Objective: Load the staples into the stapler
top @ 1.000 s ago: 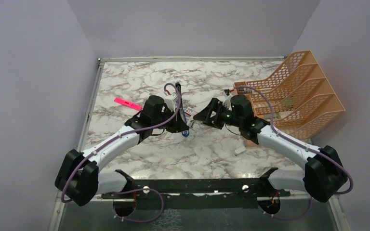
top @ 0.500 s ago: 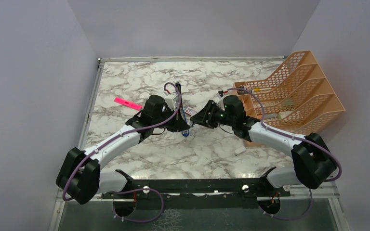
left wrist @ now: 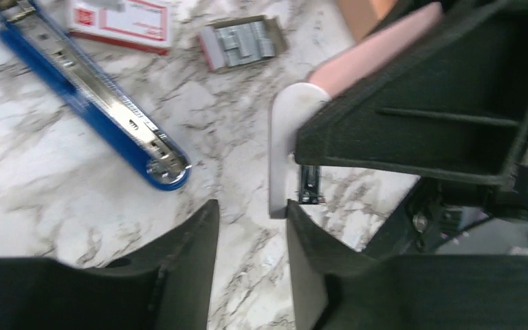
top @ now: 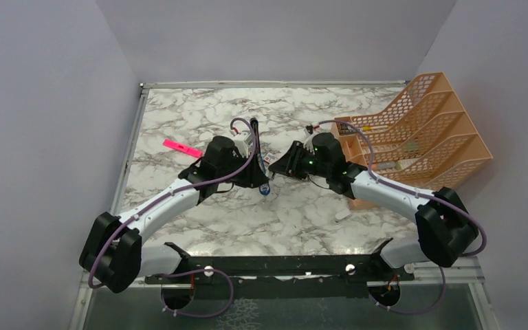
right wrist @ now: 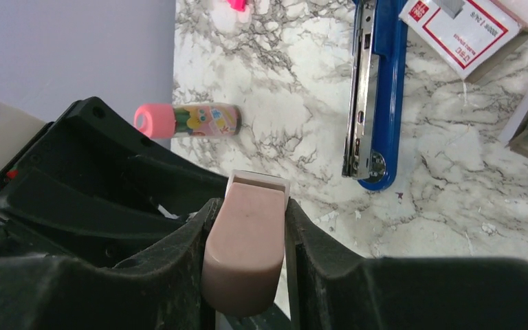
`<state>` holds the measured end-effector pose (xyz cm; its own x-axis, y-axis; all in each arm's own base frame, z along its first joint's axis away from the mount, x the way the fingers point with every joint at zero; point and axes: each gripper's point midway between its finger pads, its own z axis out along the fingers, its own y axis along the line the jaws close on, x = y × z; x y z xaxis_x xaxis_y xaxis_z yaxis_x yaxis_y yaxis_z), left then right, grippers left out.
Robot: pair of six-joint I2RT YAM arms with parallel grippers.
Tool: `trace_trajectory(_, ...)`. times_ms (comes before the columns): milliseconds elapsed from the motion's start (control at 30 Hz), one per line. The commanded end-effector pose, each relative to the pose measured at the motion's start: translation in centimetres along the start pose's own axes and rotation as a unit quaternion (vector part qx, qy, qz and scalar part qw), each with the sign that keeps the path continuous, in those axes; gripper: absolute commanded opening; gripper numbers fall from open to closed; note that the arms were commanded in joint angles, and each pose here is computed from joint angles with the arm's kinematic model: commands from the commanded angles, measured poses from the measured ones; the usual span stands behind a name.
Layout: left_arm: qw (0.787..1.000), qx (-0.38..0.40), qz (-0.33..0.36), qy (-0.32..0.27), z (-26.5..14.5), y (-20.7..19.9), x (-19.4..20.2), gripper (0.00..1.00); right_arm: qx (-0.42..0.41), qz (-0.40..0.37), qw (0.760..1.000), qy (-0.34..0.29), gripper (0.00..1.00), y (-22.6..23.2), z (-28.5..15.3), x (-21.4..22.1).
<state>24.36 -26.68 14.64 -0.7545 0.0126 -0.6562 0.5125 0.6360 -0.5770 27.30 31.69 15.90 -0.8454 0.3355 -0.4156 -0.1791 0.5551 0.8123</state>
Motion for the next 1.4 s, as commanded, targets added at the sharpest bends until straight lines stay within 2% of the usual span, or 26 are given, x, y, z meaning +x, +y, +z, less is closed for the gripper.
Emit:
trace_trajectory(0,0.989,-0.126,0.012,-0.078,-2.6,2.7,-3.9,0.48,0.058,-0.066,0.996,-0.001,0.29,-1.0,1.3,0.3)
trace_trajectory(133,0.951,-0.257,-0.003,-0.17,-7.2,6.3,-6.0,0.6,0.102,-0.124,0.987,0.031,0.29,-1.2,2.5,2.4)
trace_trajectory(267,0.898,-0.352,-0.029,-0.262,-12.8,8.1,-8.1,0.62,0.144,-0.188,0.969,0.073,0.3,-1.1,3.9,5.0)
trace_trajectory(433,0.832,-0.436,-0.053,-0.34,-18.9,9.1,-9.6,0.63,0.191,-0.243,0.944,0.113,0.3,-2.0,5.8,7.6)
trace_trajectory(533,0.81,-0.453,-0.055,-0.369,-21.0,8.9,-10.2,0.64,0.21,-0.269,0.93,0.133,0.3,-2.2,7.0,8.8)
trace_trajectory(633,0.803,-0.456,-0.055,-0.381,-21.9,8.8,-10.4,0.66,0.225,-0.283,0.919,0.154,0.31,-2.7,8.2,9.7)
trace_trajectory(1067,0.81,-0.459,-0.046,-0.362,-21.1,9.2,-9.8,0.69,0.268,-0.301,0.889,0.217,0.37,-4.1,10.1,11.2)
trace_trajectory(1367,0.811,-0.456,-0.047,-0.363,-21.1,9.2,-9.5,0.72,0.27,-0.32,0.883,0.211,0.4,-4.4,11.2,10.9)
